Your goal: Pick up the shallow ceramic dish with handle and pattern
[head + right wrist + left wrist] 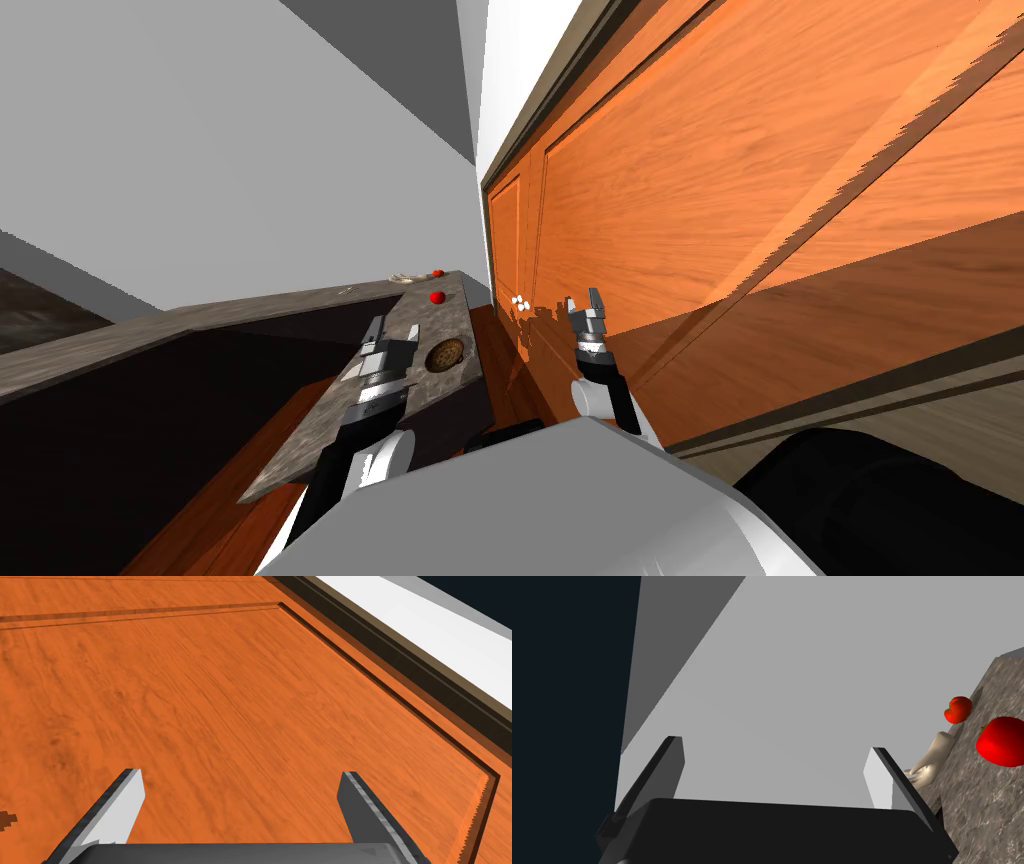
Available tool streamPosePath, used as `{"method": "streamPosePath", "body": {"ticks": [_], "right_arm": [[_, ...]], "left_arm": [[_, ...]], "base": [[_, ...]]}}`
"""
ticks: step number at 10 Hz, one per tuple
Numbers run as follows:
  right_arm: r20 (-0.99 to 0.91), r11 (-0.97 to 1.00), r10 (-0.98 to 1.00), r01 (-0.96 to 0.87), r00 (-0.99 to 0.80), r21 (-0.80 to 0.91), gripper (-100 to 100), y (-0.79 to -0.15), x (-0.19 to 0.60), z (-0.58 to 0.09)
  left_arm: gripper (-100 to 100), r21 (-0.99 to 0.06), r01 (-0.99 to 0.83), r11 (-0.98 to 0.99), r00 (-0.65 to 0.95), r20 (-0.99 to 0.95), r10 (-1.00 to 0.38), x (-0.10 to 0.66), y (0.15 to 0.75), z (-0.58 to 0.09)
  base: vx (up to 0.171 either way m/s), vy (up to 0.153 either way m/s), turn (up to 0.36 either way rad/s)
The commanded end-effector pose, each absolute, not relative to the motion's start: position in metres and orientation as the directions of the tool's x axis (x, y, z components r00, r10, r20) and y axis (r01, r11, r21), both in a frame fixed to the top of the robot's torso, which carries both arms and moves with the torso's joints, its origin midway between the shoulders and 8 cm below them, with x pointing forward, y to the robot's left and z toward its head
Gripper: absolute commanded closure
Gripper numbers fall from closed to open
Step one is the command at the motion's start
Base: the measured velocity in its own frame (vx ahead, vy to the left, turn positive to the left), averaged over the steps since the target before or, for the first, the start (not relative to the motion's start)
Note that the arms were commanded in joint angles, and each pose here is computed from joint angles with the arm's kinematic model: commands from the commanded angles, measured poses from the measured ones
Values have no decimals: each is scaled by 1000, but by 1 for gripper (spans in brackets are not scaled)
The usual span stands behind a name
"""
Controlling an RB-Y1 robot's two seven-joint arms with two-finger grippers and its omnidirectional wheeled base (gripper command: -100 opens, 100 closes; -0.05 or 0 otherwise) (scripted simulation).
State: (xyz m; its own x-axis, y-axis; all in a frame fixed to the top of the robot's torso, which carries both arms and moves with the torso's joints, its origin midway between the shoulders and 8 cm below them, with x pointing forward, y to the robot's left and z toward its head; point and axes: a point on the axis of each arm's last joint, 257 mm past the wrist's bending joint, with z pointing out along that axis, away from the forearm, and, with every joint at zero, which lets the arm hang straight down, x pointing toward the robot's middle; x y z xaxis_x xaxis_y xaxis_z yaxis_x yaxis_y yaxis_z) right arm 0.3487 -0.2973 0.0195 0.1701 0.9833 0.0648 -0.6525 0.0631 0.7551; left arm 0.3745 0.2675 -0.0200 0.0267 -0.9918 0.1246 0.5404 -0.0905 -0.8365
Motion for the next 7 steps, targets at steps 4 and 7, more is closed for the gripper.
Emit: {"method": "streamPosePath", "body": {"ticks": [4, 7], "right_arm": [[65, 63, 983, -653, 170, 755, 0, -297, 349, 20], [65, 63, 983, -653, 170, 755, 0, -297, 349, 20]], "left_arm": [[-100, -879, 475, -42, 15, 56, -998, 386, 271, -29], [-100, -906, 423, -10, 32, 26, -999, 394, 282, -34]], "base": [[-121, -13, 4], [-74, 37, -6]]}}
